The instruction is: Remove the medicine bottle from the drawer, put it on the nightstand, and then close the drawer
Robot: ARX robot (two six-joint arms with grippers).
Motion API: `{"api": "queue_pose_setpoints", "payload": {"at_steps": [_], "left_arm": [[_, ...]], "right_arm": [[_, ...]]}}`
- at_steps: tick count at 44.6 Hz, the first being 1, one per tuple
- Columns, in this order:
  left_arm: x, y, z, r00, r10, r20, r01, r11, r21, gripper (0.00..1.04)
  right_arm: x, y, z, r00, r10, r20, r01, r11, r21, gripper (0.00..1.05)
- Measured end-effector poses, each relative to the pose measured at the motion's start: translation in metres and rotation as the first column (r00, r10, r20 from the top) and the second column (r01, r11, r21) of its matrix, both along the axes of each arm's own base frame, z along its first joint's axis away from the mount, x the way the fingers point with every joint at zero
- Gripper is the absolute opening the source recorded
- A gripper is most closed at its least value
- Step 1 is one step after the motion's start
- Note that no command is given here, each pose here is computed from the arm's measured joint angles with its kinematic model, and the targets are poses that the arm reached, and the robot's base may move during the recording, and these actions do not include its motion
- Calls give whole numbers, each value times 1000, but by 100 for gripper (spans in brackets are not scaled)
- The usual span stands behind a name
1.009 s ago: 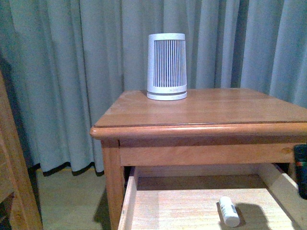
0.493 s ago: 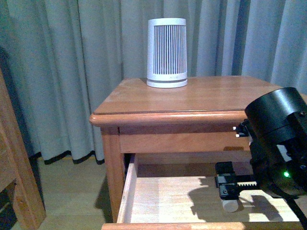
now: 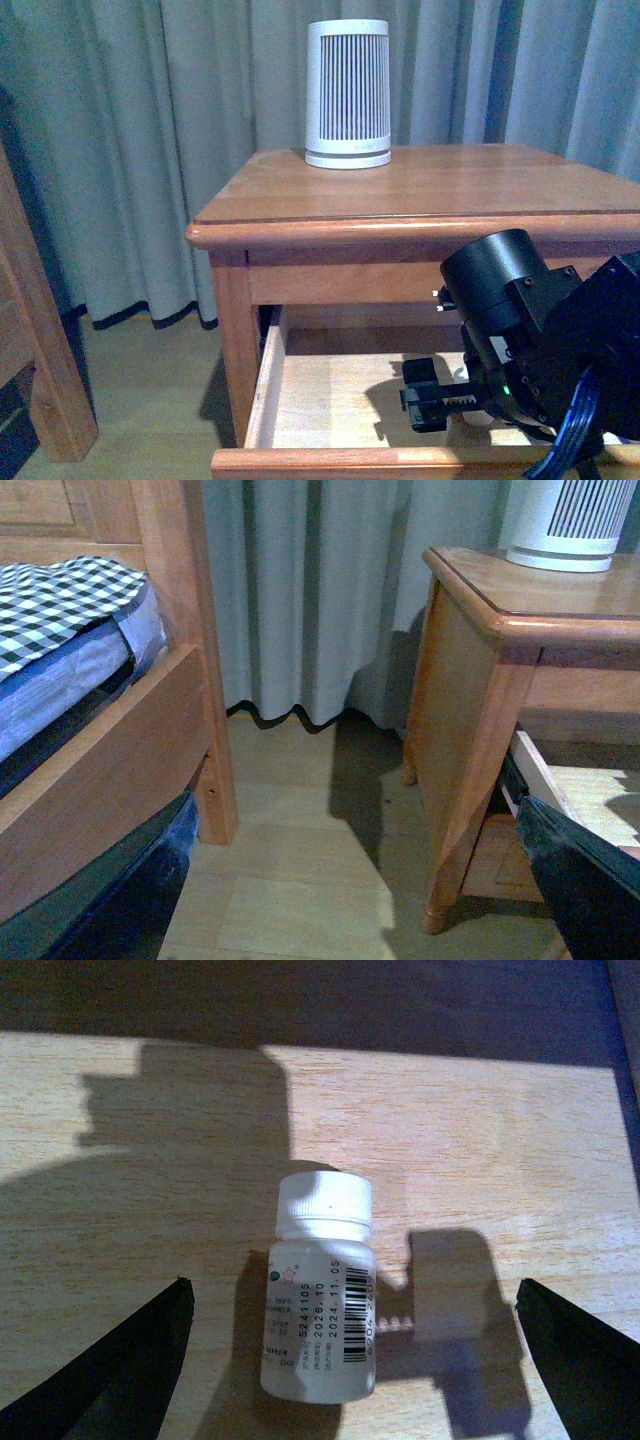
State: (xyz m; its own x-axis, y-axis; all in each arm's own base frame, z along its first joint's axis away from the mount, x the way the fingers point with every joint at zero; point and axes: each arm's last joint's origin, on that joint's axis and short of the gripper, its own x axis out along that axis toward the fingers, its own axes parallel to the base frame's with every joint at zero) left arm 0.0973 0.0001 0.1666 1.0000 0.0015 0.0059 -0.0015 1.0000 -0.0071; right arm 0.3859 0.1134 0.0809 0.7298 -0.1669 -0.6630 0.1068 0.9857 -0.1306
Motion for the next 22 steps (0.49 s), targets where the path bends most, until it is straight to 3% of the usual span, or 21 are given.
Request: {"api": "queue_pose_setpoints", "payload": {"at_steps": [5, 18, 22], "left_arm": [[0, 0, 0, 1000, 0, 0, 0, 1000, 0, 98], [0, 0, 0, 1000, 0, 0, 0, 1000, 0, 98], [0, 0, 0, 1000, 0, 0, 0, 1000, 0, 98]], "right_arm": [[3, 2, -6, 1000, -3, -1, 3, 1000, -19, 96], [5, 2, -11, 1000, -8, -9, 7, 1000, -29, 54], [5, 2, -11, 1000, -9, -10, 9, 1000, -30, 36]]}}
